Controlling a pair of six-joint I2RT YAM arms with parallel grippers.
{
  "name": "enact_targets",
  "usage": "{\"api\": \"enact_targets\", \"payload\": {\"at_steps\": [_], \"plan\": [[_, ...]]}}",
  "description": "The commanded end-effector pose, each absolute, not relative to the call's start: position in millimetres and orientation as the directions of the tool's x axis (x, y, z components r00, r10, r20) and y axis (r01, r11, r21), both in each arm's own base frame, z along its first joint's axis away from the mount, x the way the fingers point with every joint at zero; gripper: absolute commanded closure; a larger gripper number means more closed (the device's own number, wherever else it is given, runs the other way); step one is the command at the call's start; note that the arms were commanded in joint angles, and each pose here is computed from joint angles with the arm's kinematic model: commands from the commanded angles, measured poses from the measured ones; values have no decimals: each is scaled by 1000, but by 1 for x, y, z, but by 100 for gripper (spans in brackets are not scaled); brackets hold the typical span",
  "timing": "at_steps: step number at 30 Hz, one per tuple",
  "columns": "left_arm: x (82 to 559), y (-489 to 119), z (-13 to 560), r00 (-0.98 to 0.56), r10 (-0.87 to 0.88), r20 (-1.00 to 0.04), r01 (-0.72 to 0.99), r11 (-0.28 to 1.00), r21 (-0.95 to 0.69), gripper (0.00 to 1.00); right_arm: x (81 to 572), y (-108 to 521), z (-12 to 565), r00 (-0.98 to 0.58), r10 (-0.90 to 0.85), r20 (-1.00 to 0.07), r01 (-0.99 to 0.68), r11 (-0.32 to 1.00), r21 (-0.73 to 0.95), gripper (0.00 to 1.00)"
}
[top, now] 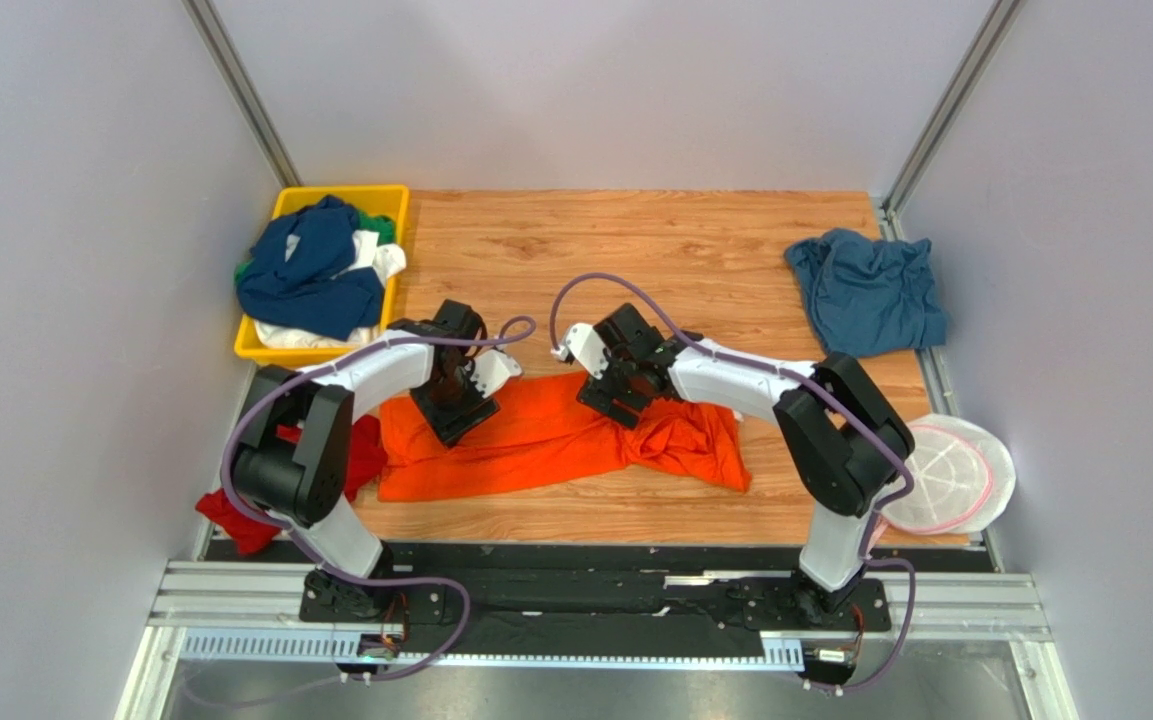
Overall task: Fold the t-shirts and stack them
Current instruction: Rotate the tshirt 80 degrees
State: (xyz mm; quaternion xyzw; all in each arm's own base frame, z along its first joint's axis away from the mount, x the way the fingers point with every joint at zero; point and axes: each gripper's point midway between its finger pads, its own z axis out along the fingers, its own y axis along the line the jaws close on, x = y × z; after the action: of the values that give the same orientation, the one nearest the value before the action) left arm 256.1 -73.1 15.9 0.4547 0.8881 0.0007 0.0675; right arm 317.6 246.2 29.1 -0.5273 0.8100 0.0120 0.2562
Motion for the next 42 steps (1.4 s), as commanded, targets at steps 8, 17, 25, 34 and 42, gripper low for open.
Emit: {"api": "enact_targets", "payload": {"at_steps": [8,17,25,34,42], "plan": [[266,-81,13,-565,820,-90,820,570,44,34,384,202,8,-381,-865,-327,-805,484,-344,21],[295,-112,25,-549,831,-93,834,552,14,34,431,190,20,-400,-858,-321,-774,504,-382,21],[324,-135,29,-513,855,-73,855,516,43,34,477,168,26,-407,-864,-296,-757,501,-420,20],[343,-150,25,-464,886,-31,882,465,74,34,531,142,38,-383,-886,-262,-732,465,-499,20],[340,-184,22,-410,911,-44,908,413,70,34,543,149,40,-335,-906,-259,-755,423,-501,20]]}}
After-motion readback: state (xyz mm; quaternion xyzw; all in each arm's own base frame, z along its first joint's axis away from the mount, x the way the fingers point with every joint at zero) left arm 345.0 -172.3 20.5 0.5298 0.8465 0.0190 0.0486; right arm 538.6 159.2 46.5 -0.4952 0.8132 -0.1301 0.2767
